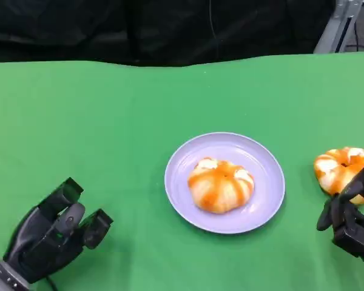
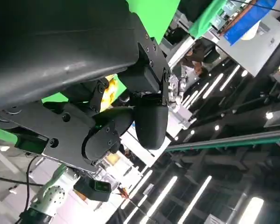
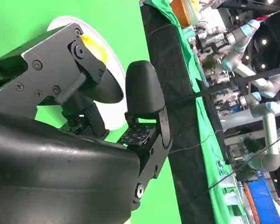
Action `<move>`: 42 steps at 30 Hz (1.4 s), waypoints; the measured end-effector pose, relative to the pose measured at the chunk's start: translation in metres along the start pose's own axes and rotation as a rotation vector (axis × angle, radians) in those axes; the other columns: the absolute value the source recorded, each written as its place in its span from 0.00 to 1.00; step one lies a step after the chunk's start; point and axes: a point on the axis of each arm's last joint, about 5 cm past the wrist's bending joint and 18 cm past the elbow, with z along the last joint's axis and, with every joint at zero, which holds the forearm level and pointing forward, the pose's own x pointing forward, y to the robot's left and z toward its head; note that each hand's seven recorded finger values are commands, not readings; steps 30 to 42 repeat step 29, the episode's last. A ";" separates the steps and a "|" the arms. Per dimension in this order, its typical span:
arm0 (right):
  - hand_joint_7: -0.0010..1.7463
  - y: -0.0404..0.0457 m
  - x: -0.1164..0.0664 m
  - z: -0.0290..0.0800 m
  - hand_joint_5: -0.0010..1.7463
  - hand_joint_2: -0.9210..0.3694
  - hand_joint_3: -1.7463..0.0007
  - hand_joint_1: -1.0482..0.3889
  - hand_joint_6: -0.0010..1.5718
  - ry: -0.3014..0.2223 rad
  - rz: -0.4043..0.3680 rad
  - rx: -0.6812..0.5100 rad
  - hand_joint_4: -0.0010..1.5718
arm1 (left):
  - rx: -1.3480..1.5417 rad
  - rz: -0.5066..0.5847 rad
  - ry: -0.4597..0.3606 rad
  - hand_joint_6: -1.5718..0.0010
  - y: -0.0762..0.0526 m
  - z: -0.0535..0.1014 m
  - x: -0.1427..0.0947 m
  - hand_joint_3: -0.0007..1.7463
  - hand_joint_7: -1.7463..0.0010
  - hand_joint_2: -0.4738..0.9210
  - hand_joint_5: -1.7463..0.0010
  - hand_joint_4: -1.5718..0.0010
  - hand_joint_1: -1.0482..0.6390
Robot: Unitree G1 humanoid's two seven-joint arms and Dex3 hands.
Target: Grasp the bread from the table and place it into the plate.
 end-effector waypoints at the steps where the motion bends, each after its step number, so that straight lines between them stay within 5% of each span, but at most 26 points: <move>1: 0.93 0.0000 0.000 0.000 1.00 0.33 0.24 0.68 0.48 0.000 0.000 0.000 0.56 | -0.002 0.001 0.001 0.40 0.000 0.000 0.000 0.54 0.20 0.72 0.00 0.49 0.52; 42: 0.94 0.0002 0.000 0.000 1.00 0.34 0.24 0.68 0.47 0.001 -0.002 -0.002 0.56 | -0.032 0.003 -0.004 0.44 0.000 0.001 0.000 0.64 0.14 0.66 0.00 0.50 0.53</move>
